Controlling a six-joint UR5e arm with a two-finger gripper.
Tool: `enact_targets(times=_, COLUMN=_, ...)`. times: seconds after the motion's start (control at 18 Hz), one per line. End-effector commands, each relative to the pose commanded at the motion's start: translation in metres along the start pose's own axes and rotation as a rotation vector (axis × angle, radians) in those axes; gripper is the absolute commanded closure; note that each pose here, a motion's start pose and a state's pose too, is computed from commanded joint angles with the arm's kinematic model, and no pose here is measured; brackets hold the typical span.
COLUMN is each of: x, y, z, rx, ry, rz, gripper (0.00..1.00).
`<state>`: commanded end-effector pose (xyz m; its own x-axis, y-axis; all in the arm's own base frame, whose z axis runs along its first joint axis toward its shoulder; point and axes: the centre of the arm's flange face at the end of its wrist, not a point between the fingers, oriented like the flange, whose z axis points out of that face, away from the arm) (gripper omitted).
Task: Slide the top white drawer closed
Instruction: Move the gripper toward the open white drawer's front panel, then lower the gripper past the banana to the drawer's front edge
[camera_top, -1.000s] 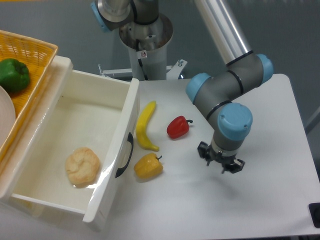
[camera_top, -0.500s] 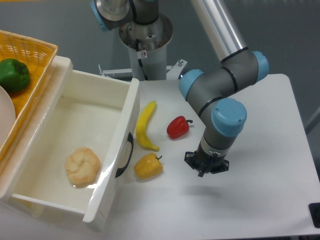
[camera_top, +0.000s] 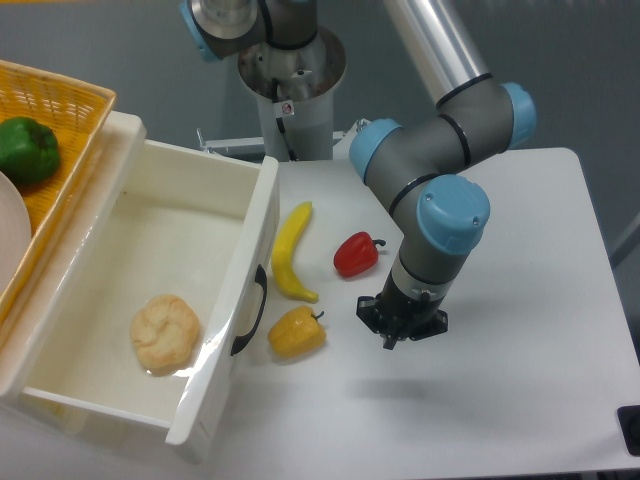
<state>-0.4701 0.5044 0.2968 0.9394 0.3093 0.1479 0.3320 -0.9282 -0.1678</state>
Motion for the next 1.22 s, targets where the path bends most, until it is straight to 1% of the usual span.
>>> enact_targets(times=0.22, x=0.003, y=0.005, z=0.000, rx=-0.031, ry=0.028, rz=-0.055, gripper=1.00)
enact_targets(times=0.39, x=0.011, y=0.008, z=0.004, rx=-0.058, ry=0.091, rz=-0.072, gripper=1.00)
enact_targets(times=0.56, x=0.019, y=0.008, z=0.001, rx=-0.053, ry=0.152, rz=-0.088, gripper=1.00)
enact_targets(times=0.67, x=0.023, y=0.008, z=-0.002, rx=-0.043, ry=0.195, rz=-0.121, gripper=1.00)
enact_targets(times=0.72, x=0.025, y=0.008, z=-0.002, rx=-0.040, ry=0.210, rz=-0.136, gripper=1.00)
enact_targets(times=0.89, x=0.035, y=0.007, z=-0.007, rx=-0.034, ry=0.251, rz=-0.143, gripper=1.00)
enact_targets(times=1.06, x=0.043, y=0.008, z=-0.011, rx=-0.028, ry=0.311, rz=-0.164, gripper=1.00)
enact_targets(times=1.22, x=0.054, y=0.009, z=-0.012, rx=-0.032, ry=0.411, rz=-0.205, gripper=1.00)
